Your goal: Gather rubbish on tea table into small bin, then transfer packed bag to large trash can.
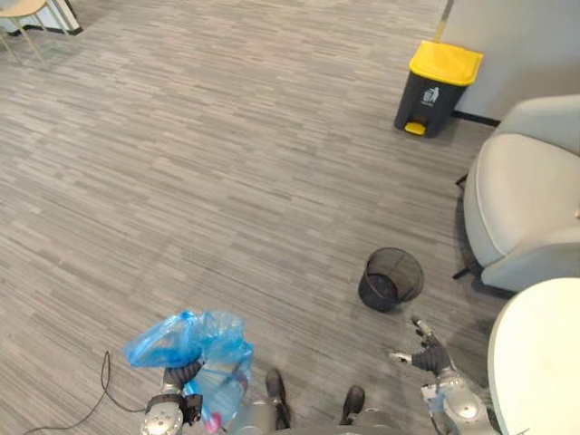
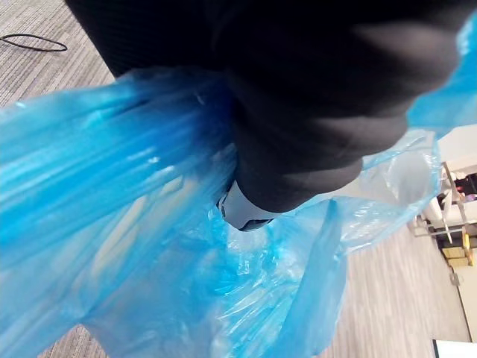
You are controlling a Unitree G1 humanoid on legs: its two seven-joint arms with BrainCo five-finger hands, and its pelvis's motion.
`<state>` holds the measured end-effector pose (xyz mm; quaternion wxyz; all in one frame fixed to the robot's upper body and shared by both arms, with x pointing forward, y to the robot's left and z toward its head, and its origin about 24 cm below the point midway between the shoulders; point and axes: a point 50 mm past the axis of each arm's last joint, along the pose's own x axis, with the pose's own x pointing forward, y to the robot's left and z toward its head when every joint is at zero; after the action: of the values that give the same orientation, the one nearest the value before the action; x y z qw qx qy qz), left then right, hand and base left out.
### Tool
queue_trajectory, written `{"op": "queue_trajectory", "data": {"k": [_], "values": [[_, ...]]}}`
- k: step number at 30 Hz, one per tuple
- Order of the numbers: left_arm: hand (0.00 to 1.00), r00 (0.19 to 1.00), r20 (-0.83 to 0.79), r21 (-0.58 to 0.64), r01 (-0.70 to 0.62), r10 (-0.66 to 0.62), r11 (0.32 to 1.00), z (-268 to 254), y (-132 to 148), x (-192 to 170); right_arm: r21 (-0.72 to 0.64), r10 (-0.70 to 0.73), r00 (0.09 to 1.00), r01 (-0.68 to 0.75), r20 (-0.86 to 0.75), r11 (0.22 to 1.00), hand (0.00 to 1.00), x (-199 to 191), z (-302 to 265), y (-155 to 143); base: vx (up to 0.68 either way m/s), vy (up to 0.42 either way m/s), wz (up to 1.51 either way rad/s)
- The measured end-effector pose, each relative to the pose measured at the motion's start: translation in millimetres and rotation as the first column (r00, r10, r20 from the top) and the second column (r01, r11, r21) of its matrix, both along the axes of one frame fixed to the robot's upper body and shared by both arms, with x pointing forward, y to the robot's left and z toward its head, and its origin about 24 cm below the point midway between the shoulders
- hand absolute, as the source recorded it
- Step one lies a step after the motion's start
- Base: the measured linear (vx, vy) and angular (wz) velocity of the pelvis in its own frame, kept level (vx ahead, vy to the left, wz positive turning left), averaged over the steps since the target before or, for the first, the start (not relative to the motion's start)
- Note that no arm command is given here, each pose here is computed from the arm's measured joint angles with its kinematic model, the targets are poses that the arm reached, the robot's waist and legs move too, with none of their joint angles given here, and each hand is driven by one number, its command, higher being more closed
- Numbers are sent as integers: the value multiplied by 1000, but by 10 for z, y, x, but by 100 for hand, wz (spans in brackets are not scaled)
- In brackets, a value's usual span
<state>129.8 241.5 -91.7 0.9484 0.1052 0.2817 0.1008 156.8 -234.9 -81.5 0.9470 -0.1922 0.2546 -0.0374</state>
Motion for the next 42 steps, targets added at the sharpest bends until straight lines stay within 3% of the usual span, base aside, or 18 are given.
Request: {"op": "queue_trajectory", "data": {"k": [6, 13, 20, 25, 33, 42], "values": [[100, 998, 29, 13, 50, -50, 999, 56, -39, 147, 44, -6, 1000, 6, -16, 999, 0, -25, -46, 141, 229, 80, 19], [100, 994, 84, 27, 68, -70, 997, 148, -41, 358, 4, 21, 1000, -21, -8, 1000, 0, 27, -21, 136, 410, -99, 24], [100, 999, 26, -56, 28, -27, 998, -5, -247, 101, -39, 92, 992, -89, 82, 995, 0, 128, 173, 201, 578, -269, -26], [100, 994, 98, -76, 46, -38, 996, 106, -342, 224, -37, 93, 985, -89, 148, 995, 0, 216, 285, 251, 582, -139, -93], [100, 995, 85, -70, 51, -45, 996, 97, -340, 161, -35, 68, 997, -66, 34, 997, 0, 67, 76, 185, 621, 161, -105], [100, 975, 213, 0, 65, -64, 998, 360, -220, 477, 30, 35, 999, -36, 27, 999, 0, 63, 18, 292, 679, 127, -30]]}}
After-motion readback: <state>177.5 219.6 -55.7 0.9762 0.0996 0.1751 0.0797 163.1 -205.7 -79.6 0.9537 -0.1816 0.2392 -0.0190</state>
